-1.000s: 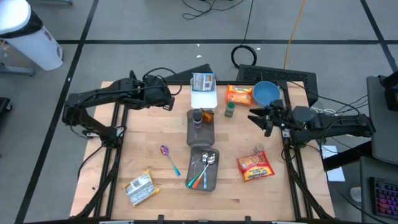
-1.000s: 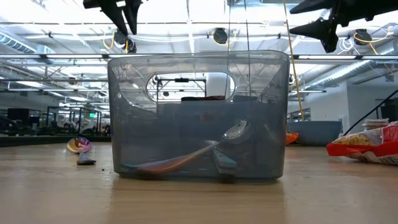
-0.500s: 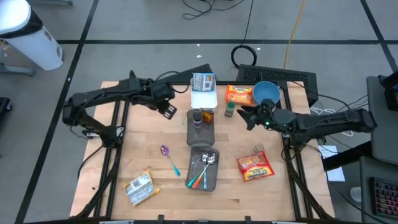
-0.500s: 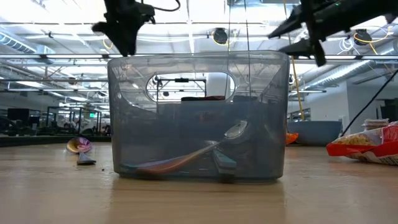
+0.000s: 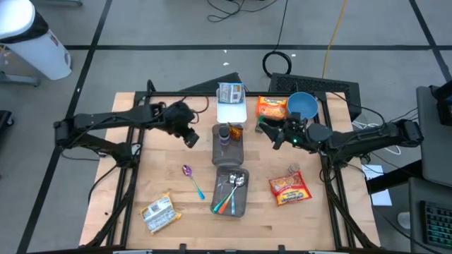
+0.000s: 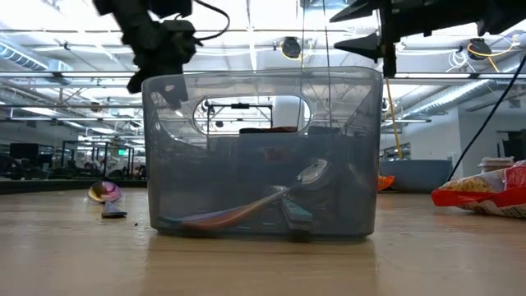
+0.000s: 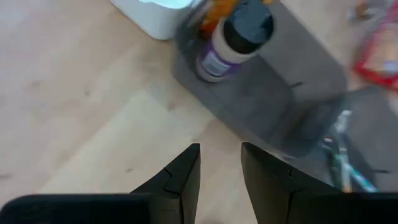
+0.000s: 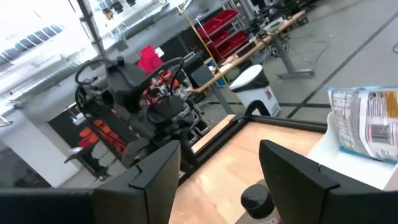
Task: Pick & Place Food Item
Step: Put the red noodle pack into the white bin
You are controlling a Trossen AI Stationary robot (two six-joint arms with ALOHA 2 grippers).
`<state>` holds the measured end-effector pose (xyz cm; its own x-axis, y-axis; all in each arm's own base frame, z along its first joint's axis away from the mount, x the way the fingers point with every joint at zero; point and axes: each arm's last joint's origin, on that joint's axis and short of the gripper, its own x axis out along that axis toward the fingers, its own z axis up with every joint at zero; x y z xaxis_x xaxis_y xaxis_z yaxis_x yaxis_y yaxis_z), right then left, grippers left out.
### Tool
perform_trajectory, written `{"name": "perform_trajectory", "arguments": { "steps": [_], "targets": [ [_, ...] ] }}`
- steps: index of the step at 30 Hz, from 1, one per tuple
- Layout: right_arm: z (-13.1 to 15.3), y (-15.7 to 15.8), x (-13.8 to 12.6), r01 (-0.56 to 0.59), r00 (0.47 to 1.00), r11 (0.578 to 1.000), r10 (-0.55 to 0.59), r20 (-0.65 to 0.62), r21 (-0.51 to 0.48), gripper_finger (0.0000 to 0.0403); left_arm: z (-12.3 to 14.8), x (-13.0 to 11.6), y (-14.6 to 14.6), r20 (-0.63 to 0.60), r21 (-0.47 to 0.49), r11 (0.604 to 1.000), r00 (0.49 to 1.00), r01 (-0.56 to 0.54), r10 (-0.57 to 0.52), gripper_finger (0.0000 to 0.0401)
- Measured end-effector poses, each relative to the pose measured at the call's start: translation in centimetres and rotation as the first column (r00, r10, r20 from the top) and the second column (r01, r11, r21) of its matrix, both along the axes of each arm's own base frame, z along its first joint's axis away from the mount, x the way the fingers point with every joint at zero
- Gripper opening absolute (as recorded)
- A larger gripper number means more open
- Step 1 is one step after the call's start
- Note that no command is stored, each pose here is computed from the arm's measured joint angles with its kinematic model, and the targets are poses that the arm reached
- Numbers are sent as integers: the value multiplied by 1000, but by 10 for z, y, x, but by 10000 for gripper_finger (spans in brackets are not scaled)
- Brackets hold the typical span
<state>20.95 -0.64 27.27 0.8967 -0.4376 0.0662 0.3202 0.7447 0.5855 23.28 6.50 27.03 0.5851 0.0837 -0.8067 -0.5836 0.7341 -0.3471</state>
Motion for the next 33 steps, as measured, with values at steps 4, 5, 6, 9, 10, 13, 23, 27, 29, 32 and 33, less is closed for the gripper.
{"name": "perform_trajectory", "arguments": {
  "steps": [4, 5, 6, 9, 10, 13, 23, 27, 29, 32, 33],
  "targets": [
    [2, -1, -2, 13, 1000, 1000, -13, 2, -11, 211, -10, -18, -11, 132, -52, 999, 991, 16, -9, 122],
    [1, -2, -1, 16, 1000, 1000, -16, -1, -12, 211, -12, -23, -15, 150, -68, 997, 989, 28, -18, 122],
    [1, -3, -1, 20, 1000, 1000, -20, -5, -11, 211, -13, -28, -19, 164, -84, 995, 986, 52, -37, 122],
    [-1, -6, 0, 34, 999, 999, -34, -17, -9, 211, -14, -43, -32, 188, -154, 980, 977, 126, -96, 122],
    [-2, -7, 0, 39, 999, 999, -39, -26, -10, 210, -15, -49, -37, 182, -185, 971, 976, 154, -120, 122],
    [-6, -10, 2, 55, 997, 998, -56, -51, -10, 210, -15, -63, -53, 149, -289, 933, 973, 216, -179, 122],
    [-27, -15, 16, 48, 987, 999, -45, -155, 16, 210, -21, -91, -101, -77, -503, 832, 947, 233, -312, 122],
    [-34, -13, 23, -57, 981, 998, 61, -182, 28, 210, -27, -87, -115, -129, -511, 829, 933, 227, -335, 122],
    [-36, -10, 25, -137, 971, 990, 141, -196, 31, 210, -29, -82, -120, -128, -485, 845, 937, 226, -324, 122],
    [-36, -7, 25, -254, 945, 967, 256, -203, 35, 210, -31, -71, -125, -91, -446, 863, 947, 236, -306, 122],
    [-35, -6, 22, -282, 935, 958, 285, -211, 44, 210, -31, -67, -127, -60, -439, 866, 953, 242, -297, 122]
  ]
}}
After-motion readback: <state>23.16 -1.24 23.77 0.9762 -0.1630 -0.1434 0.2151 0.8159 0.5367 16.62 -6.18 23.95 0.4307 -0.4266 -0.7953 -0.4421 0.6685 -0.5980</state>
